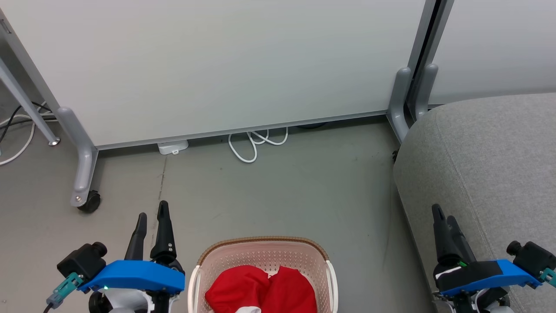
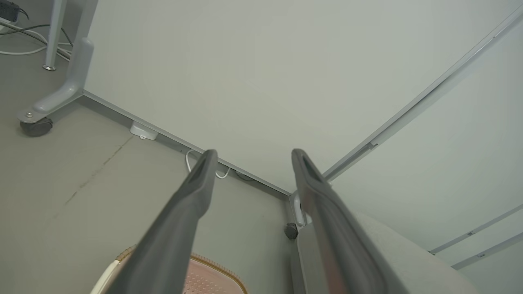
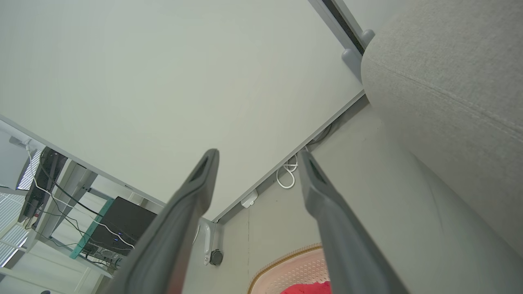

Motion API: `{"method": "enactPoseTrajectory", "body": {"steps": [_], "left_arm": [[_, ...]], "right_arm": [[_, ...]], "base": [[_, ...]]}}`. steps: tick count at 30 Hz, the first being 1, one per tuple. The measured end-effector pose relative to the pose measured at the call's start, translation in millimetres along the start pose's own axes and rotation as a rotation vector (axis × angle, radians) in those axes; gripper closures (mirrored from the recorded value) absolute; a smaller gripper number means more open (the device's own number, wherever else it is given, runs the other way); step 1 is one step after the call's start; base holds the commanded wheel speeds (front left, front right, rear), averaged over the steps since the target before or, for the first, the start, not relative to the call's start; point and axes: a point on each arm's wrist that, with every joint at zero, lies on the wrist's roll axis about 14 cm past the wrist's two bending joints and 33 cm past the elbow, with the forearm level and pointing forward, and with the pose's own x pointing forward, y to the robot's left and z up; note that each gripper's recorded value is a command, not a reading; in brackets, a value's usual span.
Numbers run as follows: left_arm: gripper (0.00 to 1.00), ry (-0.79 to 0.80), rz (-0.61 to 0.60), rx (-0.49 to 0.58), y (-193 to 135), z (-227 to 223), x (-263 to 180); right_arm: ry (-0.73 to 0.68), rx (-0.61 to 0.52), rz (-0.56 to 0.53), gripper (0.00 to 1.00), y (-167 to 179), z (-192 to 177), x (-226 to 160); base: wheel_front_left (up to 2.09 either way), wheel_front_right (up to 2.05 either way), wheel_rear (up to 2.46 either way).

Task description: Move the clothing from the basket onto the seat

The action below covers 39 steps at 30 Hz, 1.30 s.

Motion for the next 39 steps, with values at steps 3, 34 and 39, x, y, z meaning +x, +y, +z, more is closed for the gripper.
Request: {"method": "enactPoseTrajectory", "body": {"steps": [3,34,39], "left_arm": [[0.00,-0.002,-0.009,0.045,-2.0,-0.6,-0.1],[0.00,0.002,-0.102,0.382,-15.8,-13.3,-2.7],[0.00,0.004,-0.111,0.416,-16.6,-15.3,-3.2]], "right_arm": [[-0.001,-0.038,0.003,0.00,0.2,-0.6,0.8],[0.005,-0.374,0.057,0.00,8.4,-6.0,4.3],[0.000,-0.417,0.070,0.00,11.3,-5.6,5.3]], "base": [[0.00,0.00,0.00],[0.00,0.00,0.00],[0.00,0.00,0.00]]}}
